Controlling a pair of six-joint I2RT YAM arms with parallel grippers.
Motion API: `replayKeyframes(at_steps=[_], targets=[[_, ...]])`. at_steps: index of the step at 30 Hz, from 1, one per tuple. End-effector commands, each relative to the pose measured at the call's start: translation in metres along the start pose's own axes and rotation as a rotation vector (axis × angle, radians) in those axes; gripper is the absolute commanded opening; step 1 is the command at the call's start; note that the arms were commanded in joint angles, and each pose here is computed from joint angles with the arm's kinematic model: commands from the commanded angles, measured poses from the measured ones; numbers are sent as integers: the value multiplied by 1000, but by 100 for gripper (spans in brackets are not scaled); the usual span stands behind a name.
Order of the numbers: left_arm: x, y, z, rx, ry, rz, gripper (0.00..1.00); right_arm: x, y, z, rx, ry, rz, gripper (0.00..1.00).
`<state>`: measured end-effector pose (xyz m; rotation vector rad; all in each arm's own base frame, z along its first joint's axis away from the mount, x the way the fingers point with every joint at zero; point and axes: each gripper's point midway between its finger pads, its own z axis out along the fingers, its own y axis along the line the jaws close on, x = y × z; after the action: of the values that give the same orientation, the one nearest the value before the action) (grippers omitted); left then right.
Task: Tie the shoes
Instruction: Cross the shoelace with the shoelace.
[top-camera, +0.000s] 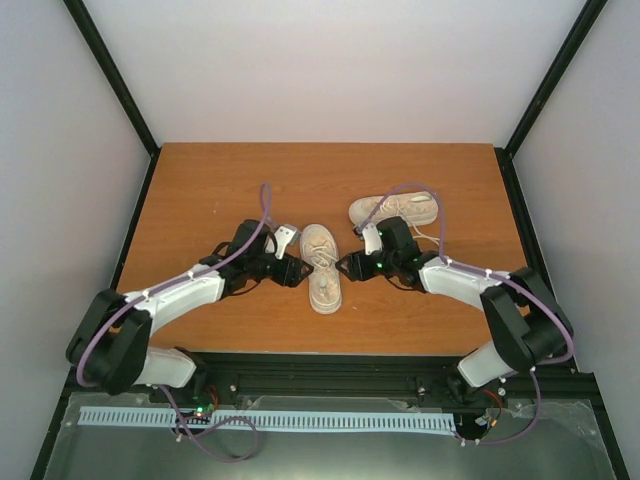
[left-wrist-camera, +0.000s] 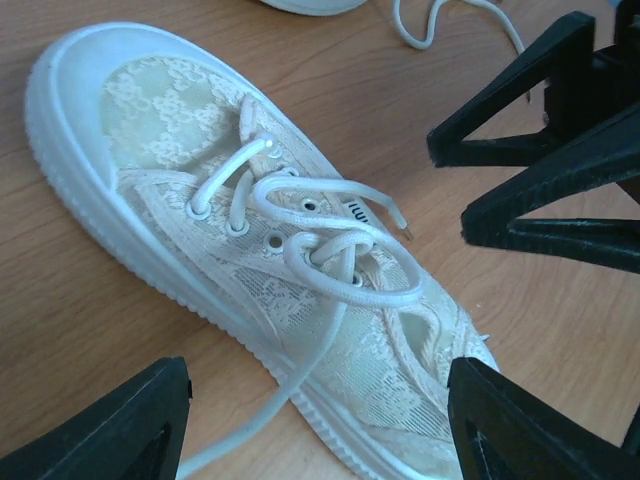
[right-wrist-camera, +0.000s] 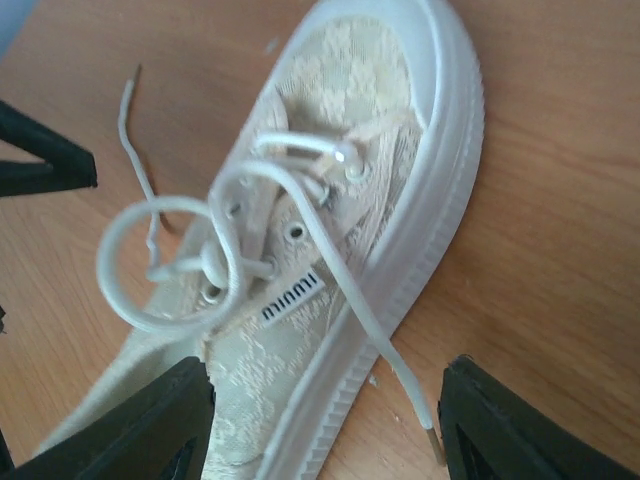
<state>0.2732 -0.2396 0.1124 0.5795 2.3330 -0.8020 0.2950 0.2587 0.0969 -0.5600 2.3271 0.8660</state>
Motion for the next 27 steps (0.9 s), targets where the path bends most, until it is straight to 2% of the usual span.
replayKeyframes(at_steps=[1, 6, 10, 13, 16, 20, 24, 27], targets=[[-4, -4, 19, 65, -48, 118, 73, 4, 4, 13, -55, 15, -1, 64], [27, 15, 38, 25, 30, 114, 71, 7, -4, 23, -39, 21, -7, 62], [27, 13, 37, 37, 3, 82, 71, 11, -1, 31, -76, 44, -16, 52], [26, 19, 34, -2, -7, 83, 71, 14, 4, 38, -131, 62, -15, 38], [21, 14, 29, 14, -40, 77, 69, 20, 6, 39, -153, 74, -12, 19], [19, 20, 25, -31, -33, 74, 57, 16, 3, 28, -102, 48, -36, 3], [11, 29, 23, -97, -53, 63, 46, -6, 3, 6, -23, -4, -64, 3], [-1, 22, 24, -67, -56, 64, 46, -26, 6, -15, 43, -20, -53, 3]])
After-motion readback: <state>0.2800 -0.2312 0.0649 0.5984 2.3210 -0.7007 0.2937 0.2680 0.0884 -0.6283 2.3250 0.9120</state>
